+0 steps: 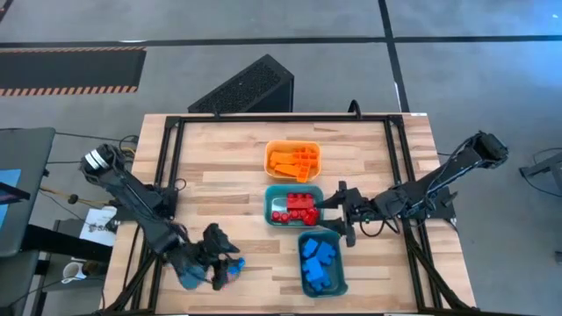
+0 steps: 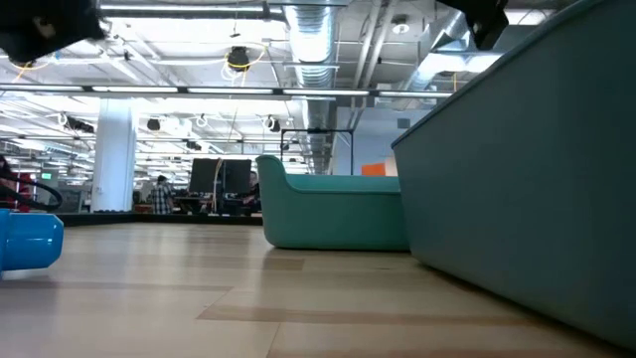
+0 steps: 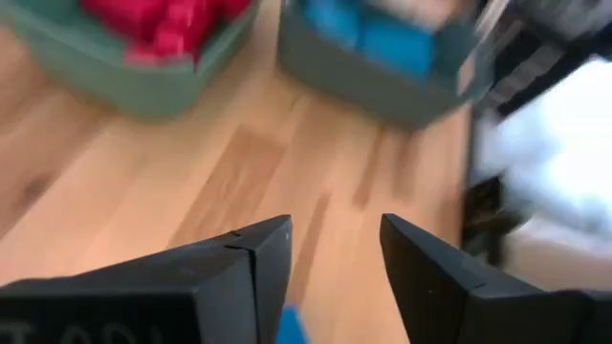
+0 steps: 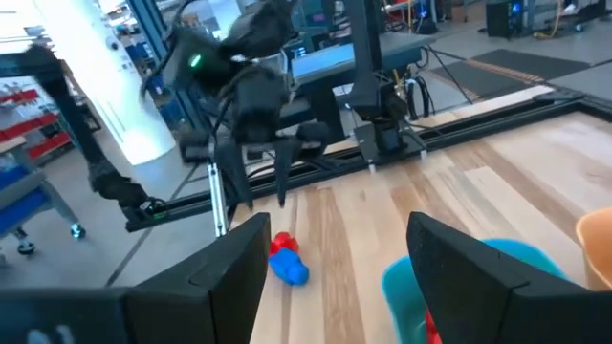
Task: Sort & place blocks by color
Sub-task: Put the blue game piece into the blue bin
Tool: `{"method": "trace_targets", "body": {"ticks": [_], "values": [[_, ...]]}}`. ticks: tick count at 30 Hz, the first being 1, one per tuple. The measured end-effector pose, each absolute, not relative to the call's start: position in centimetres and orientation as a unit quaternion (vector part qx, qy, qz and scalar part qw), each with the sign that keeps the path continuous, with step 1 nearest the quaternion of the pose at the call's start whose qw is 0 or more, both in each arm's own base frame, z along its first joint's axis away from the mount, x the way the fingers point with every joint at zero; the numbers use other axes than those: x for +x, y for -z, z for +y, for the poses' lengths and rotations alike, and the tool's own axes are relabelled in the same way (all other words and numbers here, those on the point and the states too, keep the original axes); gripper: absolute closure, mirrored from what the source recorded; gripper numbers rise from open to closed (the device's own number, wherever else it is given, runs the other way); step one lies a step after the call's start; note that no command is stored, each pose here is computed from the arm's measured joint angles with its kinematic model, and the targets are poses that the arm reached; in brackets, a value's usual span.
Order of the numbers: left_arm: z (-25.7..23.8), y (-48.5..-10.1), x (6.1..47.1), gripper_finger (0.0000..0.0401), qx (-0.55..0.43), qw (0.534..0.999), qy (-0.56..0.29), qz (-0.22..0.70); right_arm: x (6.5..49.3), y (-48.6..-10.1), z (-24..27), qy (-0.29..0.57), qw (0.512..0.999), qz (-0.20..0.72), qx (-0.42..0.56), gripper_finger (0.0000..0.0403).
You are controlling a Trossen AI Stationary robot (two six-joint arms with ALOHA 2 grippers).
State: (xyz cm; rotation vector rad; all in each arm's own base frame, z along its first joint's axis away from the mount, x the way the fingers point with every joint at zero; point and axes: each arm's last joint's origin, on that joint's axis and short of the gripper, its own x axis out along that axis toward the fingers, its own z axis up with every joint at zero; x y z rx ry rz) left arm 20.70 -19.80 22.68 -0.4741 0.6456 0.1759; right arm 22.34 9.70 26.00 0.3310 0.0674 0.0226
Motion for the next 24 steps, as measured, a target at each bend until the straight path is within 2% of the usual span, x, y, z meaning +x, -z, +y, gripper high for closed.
{"method": "trace_targets", "body": {"ticks": [6, 11, 15, 24], "values": [[-21.8, -20.7, 23.3, 0.028, -0.17, 0.881, -0.124, 0.424, 22.2, -26.0, 9.9, -0.004, 0.986, 0.032, 0.161, 0.0138], [-23.0, -19.4, 24.5, 0.0268, -0.167, 0.857, -0.104, 0.476, 22.1, -26.0, 10.1, -0.009, 0.986, 0.034, 0.161, 0.0138], [-22.6, -19.0, 24.6, 0.0225, -0.159, 0.844, -0.111, 0.501, 22.1, -26.0, 10.2, -0.01, 0.986, 0.034, 0.16, 0.0138], [-21.6, -17.7, 24.9, 0.009, -0.166, 0.807, -0.148, 0.547, 22.3, -25.5, 10.3, -0.009, 0.987, 0.044, 0.157, 0.0138]]}}
